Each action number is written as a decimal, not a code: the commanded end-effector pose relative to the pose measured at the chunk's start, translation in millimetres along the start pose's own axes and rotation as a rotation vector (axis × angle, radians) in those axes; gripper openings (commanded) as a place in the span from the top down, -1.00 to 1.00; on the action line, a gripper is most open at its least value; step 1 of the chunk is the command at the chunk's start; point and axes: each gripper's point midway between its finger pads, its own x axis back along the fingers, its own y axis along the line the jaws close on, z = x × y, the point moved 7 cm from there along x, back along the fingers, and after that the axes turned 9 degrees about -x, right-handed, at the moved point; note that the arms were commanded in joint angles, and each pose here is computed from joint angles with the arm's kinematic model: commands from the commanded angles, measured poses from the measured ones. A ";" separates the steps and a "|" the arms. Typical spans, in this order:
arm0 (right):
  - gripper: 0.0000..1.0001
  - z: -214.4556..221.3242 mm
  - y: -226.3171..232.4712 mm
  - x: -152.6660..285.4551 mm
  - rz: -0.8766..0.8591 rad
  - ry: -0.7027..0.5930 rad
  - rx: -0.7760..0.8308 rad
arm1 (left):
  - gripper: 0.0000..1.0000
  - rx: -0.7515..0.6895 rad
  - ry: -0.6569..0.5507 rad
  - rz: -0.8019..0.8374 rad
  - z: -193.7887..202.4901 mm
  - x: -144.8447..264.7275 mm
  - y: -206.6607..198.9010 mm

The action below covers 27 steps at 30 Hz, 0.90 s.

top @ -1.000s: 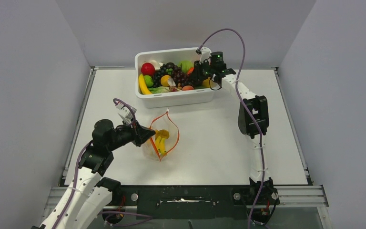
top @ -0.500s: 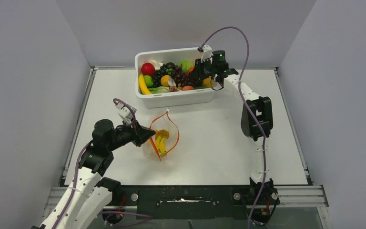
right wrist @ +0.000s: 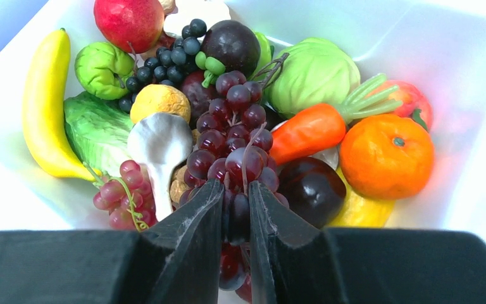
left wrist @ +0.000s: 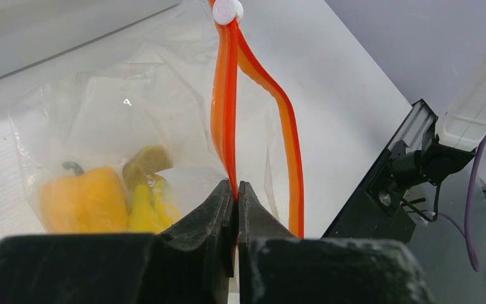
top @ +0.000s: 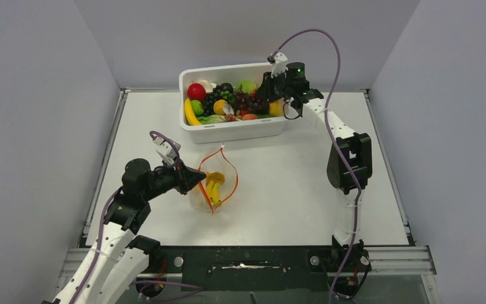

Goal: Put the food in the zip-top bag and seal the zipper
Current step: Pick up the fake fruit from the bin.

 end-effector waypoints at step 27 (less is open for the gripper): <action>1.00 -77.4 79.6 155.4 0.122 -0.170 -0.050 | 1.00 -0.002 -0.077 -0.047 -19.2 0.3 0.5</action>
